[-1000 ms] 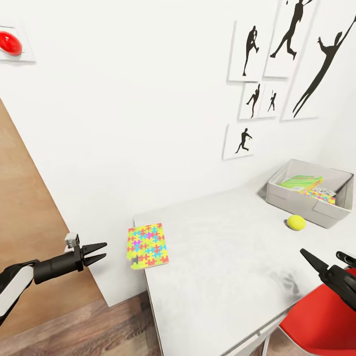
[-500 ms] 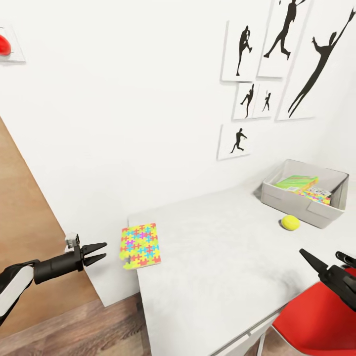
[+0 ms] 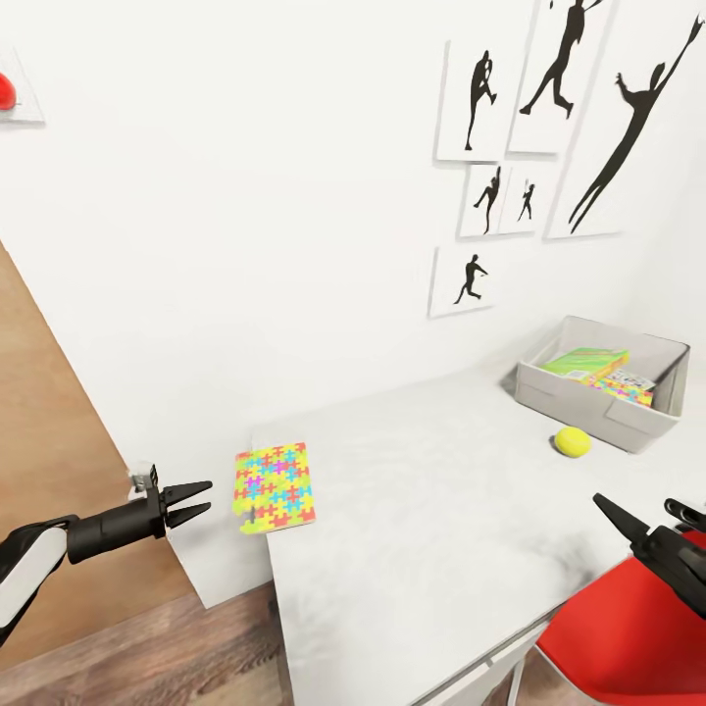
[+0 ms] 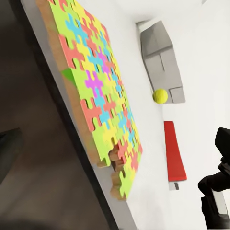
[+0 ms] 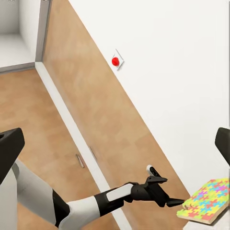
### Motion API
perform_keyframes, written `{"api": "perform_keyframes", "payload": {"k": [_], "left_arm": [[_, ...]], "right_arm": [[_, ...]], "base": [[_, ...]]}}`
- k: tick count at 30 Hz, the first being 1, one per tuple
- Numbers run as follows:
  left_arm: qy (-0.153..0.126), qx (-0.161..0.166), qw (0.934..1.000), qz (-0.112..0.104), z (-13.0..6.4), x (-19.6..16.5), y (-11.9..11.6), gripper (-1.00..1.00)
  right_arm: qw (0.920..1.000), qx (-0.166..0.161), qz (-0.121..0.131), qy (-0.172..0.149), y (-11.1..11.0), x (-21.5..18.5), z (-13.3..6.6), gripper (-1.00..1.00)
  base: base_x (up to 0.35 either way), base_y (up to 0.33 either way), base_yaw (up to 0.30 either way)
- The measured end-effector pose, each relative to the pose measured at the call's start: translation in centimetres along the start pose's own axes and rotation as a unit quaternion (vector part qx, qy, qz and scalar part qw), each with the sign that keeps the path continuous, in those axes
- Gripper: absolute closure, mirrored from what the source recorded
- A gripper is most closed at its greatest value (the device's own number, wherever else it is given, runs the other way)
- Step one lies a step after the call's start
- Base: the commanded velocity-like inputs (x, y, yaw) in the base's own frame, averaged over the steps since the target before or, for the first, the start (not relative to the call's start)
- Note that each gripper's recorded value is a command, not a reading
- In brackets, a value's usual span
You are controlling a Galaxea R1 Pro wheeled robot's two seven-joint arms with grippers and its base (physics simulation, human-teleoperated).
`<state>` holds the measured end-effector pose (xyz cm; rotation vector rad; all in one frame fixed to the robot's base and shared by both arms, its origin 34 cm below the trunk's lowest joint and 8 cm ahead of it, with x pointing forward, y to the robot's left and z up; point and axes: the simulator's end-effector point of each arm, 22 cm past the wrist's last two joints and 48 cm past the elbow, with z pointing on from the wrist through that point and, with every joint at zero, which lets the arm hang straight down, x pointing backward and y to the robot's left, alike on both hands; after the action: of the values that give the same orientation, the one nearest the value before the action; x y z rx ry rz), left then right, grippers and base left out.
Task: Put all the toys in the child's room - the three board games (two on the bed and one on the table), the two jigsaw puzzles on the table, and the tennis ball on the table - inside the toy box on the table in the child's room.
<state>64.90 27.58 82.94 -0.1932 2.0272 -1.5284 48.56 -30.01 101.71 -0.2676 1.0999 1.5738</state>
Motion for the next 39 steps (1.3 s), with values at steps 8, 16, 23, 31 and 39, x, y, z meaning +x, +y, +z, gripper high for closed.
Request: {"api": "perform_keyframes", "payload": {"k": [8, 16, 23, 31, 39], "left_arm": [[0.000, 0.000, 1.0000, 0.000, 0.1, 0.0, 0.0, -1.00], [0.000, 0.006, 1.0000, 0.001, 0.5, 0.1, -0.3, -1.00], [0.000, 0.006, 1.0000, 0.001, 0.5, 0.1, -0.3, -1.00], [0.000, 0.005, 1.0000, 0.001, 0.4, 0.1, -0.3, -1.00], [0.000, 0.005, 1.0000, 0.001, 0.4, 0.1, -0.3, -1.00]], "right_arm": [[0.9999, -0.002, -0.013, -0.011, 0.0, 0.2, 0.1, -1.00], [0.9997, 0.010, -0.010, -0.021, -0.8, 1.0, 0.1, -1.00], [0.9994, 0.024, -0.009, -0.022, -1.4, 1.4, 0.2, -1.00], [0.9988, 0.043, -0.008, -0.019, -2.3, 1.7, 0.2, -1.00], [0.9988, 0.045, -0.008, -0.019, -2.4, 1.8, 0.2, -1.00]], "base": [[0.000, -0.128, 0.000], [0.000, -0.007, 0.000], [0.000, 0.000, 0.000], [0.000, 0.000, 0.000], [0.000, 0.000, 0.000]]}}
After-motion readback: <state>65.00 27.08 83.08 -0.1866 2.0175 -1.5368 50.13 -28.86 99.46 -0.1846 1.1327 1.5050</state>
